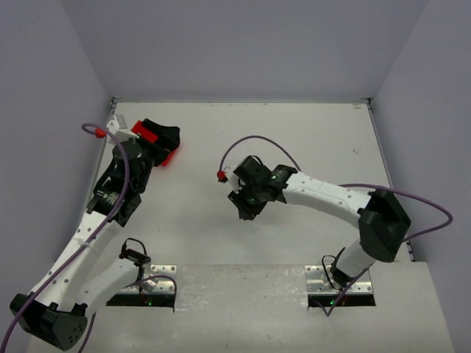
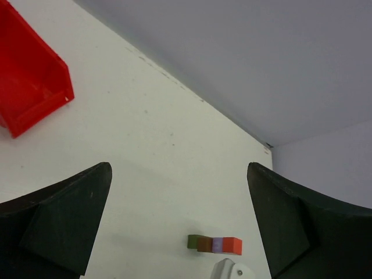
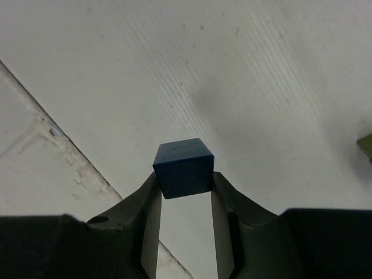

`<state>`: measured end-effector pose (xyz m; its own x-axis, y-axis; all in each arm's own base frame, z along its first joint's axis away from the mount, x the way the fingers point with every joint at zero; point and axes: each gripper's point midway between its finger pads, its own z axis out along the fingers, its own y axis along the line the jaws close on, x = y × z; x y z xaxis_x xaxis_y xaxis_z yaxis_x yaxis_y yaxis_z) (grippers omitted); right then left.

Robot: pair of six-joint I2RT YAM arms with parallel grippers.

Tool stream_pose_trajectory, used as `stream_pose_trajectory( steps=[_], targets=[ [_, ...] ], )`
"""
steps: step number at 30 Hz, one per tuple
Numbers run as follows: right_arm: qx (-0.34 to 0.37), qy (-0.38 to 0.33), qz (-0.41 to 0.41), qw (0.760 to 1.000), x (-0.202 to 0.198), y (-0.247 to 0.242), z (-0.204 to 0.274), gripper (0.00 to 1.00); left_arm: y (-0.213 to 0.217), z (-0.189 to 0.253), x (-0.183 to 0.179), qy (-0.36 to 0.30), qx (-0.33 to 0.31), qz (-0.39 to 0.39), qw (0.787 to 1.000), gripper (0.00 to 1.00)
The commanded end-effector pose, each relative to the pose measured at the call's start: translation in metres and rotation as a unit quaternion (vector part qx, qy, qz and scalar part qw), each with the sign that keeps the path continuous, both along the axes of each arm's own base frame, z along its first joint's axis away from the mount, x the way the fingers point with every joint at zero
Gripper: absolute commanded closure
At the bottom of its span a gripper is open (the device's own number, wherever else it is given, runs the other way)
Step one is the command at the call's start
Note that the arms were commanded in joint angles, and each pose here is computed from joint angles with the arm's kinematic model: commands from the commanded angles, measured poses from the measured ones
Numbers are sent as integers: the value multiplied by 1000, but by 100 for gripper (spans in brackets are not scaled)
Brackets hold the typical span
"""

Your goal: Build the wood block tower

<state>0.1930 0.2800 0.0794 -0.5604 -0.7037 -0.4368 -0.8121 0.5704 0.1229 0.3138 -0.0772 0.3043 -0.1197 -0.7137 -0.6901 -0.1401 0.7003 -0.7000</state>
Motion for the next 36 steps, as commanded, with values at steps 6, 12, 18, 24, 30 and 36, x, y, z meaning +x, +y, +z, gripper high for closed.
stream_pose_trajectory(
  steps=[6, 12, 18, 24, 30, 36],
  targets=[
    [-147, 1, -26, 989, 37, 10, -36, 96, 22, -28, 13, 48, 47, 58, 996, 0],
    [-171, 21, -18, 985, 46, 23, -57, 87, 26, -37, 17, 57, 54, 66, 995, 0],
    [-166, 14, -22, 986, 57, 35, -68, 61, 30, -37, 13, 49, 54, 73, 995, 0],
    [-120, -7, -19, 993, 64, 52, -68, 40, 32, -37, 12, 44, 52, 74, 995, 0],
    [-81, -34, -17, 996, 70, 61, -55, 29, 32, -40, 14, 49, 58, 75, 994, 0],
    [13, -83, 4, 996, 63, 65, -33, 1, 34, -53, 21, 70, 71, 79, 992, 0]
  ],
)
